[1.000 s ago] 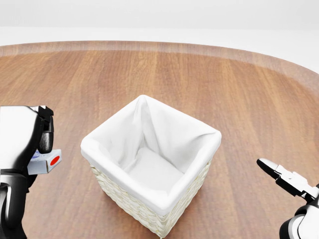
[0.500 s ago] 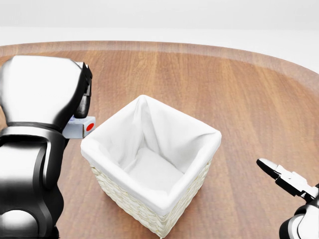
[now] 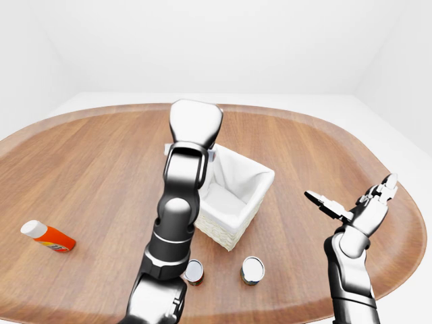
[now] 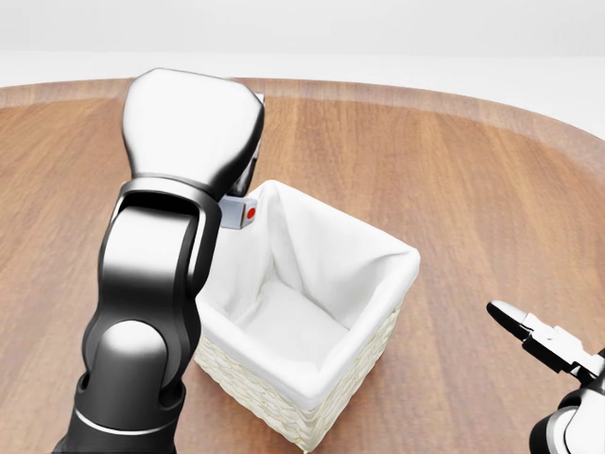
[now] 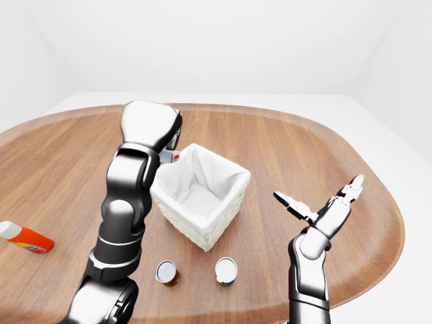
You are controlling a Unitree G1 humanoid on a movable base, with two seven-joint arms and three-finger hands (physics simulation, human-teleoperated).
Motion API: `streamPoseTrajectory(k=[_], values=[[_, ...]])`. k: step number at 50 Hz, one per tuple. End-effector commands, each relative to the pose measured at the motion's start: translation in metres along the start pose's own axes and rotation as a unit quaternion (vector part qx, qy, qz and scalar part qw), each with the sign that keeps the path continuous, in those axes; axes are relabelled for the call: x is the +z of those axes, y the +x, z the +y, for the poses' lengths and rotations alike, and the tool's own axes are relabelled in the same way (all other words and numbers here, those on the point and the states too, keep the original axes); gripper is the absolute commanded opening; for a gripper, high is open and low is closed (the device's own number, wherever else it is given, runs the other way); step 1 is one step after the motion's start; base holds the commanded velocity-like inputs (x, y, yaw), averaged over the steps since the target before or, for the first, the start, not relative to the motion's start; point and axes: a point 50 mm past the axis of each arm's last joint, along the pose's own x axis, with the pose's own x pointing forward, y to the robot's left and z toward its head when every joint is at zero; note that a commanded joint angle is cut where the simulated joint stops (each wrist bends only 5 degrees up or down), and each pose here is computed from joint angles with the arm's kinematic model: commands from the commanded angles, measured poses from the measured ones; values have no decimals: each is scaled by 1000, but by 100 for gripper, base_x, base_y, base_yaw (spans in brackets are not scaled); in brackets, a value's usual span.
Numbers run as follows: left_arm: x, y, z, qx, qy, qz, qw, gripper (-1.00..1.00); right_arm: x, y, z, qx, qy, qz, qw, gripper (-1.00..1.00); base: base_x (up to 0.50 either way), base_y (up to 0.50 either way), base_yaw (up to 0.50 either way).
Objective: Pick up the alphabet soup and the cream cheese box, and put them in the basket.
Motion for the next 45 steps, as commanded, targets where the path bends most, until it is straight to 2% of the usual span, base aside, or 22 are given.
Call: streamPoseTrajectory(k=[1, 11, 34, 45], values=[[22, 10, -14, -15, 6, -33, 999, -100, -1, 1, 0, 0, -1, 2, 1000, 100, 0, 0, 0], [42, 9, -25, -26, 30, -53, 998, -100, -1, 0, 0, 1, -4, 1, 1000, 100, 0, 0, 0], [58, 24, -69, -92, 31, -91, 991, -100, -1, 0, 0, 1, -4, 1, 1000, 100, 0, 0, 0], [65, 27, -78, -100, 22, -105, 989, -100, -3, 0, 1, 2, -7, 4, 1000, 100, 0, 0, 0]])
